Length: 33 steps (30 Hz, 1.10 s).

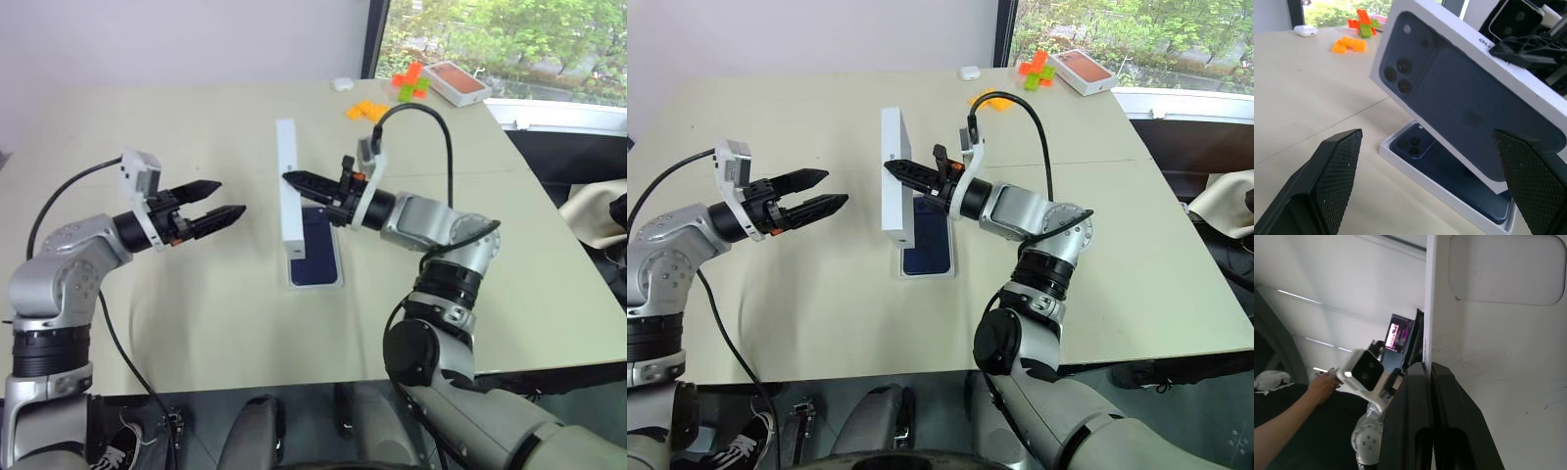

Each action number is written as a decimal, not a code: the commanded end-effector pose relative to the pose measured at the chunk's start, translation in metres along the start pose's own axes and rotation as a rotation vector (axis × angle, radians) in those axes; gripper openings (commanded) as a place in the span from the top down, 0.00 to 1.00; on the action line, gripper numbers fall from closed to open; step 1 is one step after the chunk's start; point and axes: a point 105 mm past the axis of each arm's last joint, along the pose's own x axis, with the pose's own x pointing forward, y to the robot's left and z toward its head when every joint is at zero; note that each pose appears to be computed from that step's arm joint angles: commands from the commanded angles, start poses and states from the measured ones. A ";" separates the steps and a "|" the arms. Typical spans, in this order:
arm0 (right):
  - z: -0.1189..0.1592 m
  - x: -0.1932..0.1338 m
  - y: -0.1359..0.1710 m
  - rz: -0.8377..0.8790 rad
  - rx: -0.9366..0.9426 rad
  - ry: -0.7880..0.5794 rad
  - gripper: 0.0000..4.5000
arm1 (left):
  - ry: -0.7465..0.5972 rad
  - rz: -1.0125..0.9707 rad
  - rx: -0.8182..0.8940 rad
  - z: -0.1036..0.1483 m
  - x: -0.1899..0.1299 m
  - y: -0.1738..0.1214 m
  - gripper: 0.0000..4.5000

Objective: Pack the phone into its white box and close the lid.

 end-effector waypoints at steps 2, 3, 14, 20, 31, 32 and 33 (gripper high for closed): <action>-0.037 0.020 0.000 0.127 0.158 0.050 0.99 | -0.037 -0.041 0.114 0.015 -0.010 -0.009 0.00; -0.041 0.021 0.002 0.137 0.164 0.064 0.99 | -0.029 -0.043 0.123 0.013 -0.012 -0.010 0.00; -0.064 0.039 -0.002 0.110 0.191 0.115 0.99 | 0.041 -0.027 0.122 -0.003 -0.019 -0.007 0.00; -0.065 0.043 -0.025 0.003 0.198 0.098 0.99 | 0.037 -0.012 0.140 -0.003 -0.015 -0.006 0.00; -0.060 0.038 -0.046 -0.075 0.229 0.038 0.99 | 0.026 0.028 0.142 -0.006 -0.010 0.000 0.00; -0.059 0.037 -0.047 -0.078 0.226 0.036 0.99 | 0.027 0.032 0.133 -0.008 -0.008 0.001 0.00; -0.060 0.036 -0.048 -0.082 0.223 0.037 0.99 | 0.031 0.028 0.107 -0.012 -0.007 0.001 0.00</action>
